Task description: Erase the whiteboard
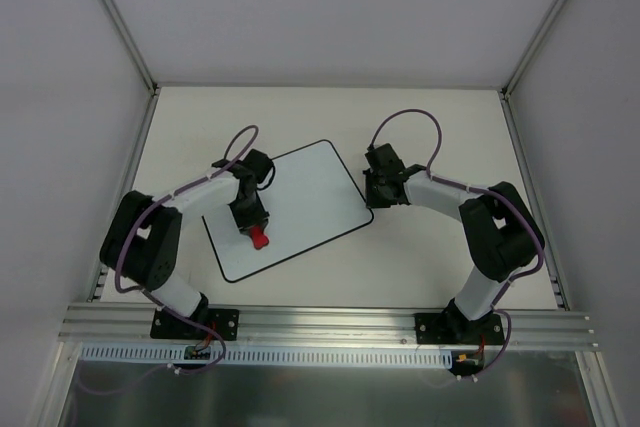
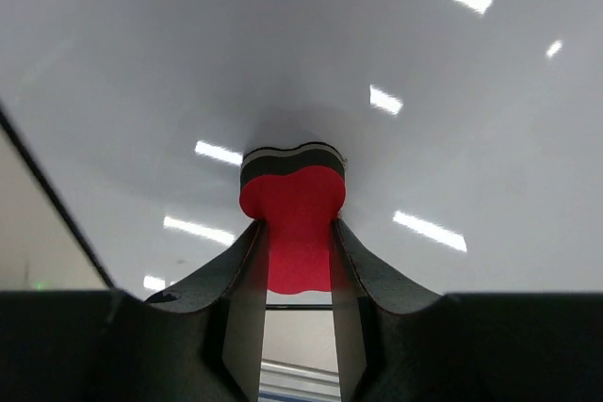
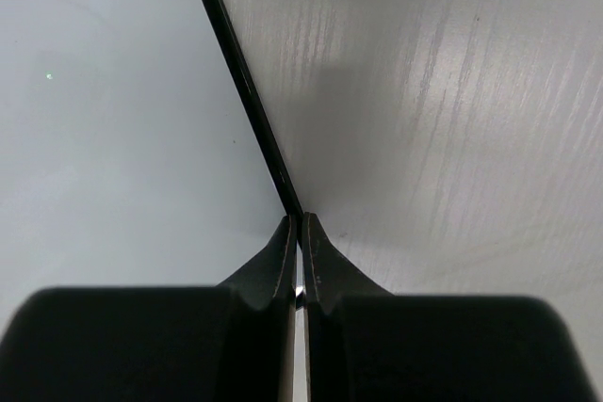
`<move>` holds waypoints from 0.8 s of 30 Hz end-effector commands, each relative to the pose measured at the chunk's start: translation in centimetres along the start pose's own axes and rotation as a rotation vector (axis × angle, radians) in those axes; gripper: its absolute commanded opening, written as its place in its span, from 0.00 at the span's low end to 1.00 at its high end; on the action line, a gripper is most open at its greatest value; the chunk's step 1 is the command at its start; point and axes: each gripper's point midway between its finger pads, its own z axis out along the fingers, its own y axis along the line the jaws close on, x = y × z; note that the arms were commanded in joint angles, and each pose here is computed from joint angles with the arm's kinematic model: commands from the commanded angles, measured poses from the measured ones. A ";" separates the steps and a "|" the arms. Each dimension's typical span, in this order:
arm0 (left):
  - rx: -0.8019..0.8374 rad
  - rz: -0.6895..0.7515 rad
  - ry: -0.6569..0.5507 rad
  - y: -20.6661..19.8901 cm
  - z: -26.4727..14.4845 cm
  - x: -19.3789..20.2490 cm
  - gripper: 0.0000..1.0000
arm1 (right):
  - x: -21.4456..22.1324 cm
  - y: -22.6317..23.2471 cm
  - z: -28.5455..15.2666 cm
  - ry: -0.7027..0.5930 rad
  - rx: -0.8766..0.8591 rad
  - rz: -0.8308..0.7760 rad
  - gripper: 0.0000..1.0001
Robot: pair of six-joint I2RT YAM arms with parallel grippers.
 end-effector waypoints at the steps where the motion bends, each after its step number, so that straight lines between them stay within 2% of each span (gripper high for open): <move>1: 0.074 0.057 -0.038 -5.0 -0.9 -1.9 0.00 | 10.7 -4.4 1.3 0.342 0.149 -0.046 0.00; 4: 0.105 0.079 -0.050 -7.3 -1.3 -3.2 0.00 | 10.8 -4.5 1.1 0.341 0.146 -0.044 0.00; 8: 0.110 0.082 -0.095 -7.4 -2.1 -5.2 0.00 | 10.2 -4.3 0.6 0.318 0.134 -0.054 0.00; 12: 0.090 -0.002 -0.130 -3.8 -2.6 -7.5 0.00 | 9.1 -3.9 -0.5 0.270 0.107 -0.065 0.00; 16: 0.018 -0.143 -0.172 2.7 -2.5 -10.7 0.00 | 7.7 -3.7 -2.0 0.213 0.092 -0.085 0.03; 19: -0.006 -0.216 -0.190 5.9 -2.7 -12.1 0.00 | 5.9 -3.2 -3.7 0.146 0.069 -0.099 0.11; 22: -0.026 -0.327 -0.207 9.8 -3.0 -14.1 0.00 | 4.6 -3.0 -5.4 0.093 0.057 -0.116 0.26; 23: -0.042 -0.382 -0.214 11.6 -3.1 -14.9 0.00 | 3.5 -2.8 -6.5 0.051 0.045 -0.120 0.41; 24: -0.048 -0.399 -0.220 12.4 -3.2 -15.4 0.00 | 3.2 -3.0 -7.1 0.040 0.054 -0.128 0.50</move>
